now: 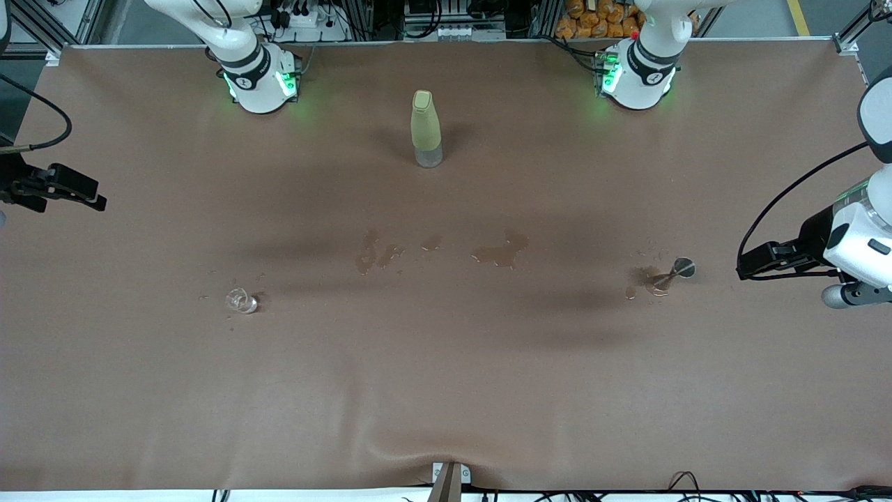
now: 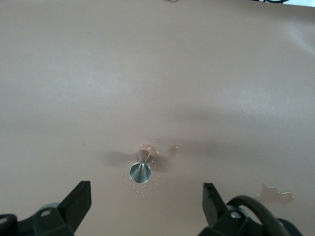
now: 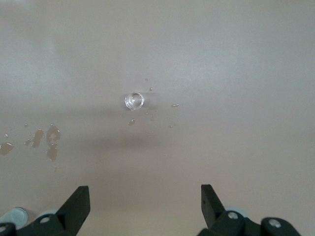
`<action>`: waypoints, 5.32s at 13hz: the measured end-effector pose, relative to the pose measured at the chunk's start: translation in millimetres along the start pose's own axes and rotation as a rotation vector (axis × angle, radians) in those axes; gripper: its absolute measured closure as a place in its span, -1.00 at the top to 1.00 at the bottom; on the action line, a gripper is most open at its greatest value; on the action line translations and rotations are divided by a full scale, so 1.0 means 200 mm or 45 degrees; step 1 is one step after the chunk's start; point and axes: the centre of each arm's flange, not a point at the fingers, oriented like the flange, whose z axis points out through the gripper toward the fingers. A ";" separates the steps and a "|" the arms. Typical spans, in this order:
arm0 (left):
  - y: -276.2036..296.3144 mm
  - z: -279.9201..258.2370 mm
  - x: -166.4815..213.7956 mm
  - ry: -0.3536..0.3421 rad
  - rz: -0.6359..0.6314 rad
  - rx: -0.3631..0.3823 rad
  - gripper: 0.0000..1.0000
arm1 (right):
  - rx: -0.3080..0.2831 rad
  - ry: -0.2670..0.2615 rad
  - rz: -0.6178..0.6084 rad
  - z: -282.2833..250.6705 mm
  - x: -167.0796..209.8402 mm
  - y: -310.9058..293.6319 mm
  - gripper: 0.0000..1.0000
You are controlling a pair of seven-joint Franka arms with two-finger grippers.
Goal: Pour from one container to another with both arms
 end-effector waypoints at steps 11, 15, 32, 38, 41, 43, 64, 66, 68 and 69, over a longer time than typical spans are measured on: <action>0.04 0.00 -0.01 -0.001 0.014 -0.005 1.00 | -0.001 0.004 0.001 0.00 0.00 0.00 1.00; 0.04 0.00 -0.01 -0.002 0.017 -0.005 1.00 | -0.003 0.004 -0.082 0.00 0.00 0.06 1.00; -0.35 -0.03 0.02 -0.026 0.525 -0.061 1.00 | -0.211 0.106 -1.954 -0.09 -0.03 0.68 1.00; -0.43 0.12 0.07 0.111 1.161 -0.405 1.00 | -0.199 0.153 -1.986 0.00 0.05 0.70 1.00; -0.65 0.28 0.12 0.231 1.378 -0.559 1.00 | -0.107 0.248 -1.972 0.23 0.21 0.69 1.00; -0.75 0.41 0.12 0.314 1.560 -0.680 1.00 | 0.000 0.299 -1.957 0.41 0.29 0.68 1.00; -1.05 1.92 -0.24 0.674 1.905 -1.528 1.00 | 0.734 1.122 -2.019 2.10 0.42 0.84 1.00; -1.05 1.98 -0.25 0.691 1.895 -1.532 1.00 | 0.772 1.183 -2.030 2.21 0.37 0.84 1.00; -1.04 2.01 -0.25 0.712 1.905 -1.522 1.00 | 0.810 1.234 -2.026 2.30 0.32 0.82 1.00; -1.04 2.03 -0.25 0.718 1.910 -1.517 1.00 | 0.825 1.251 -2.008 2.35 0.30 0.82 1.00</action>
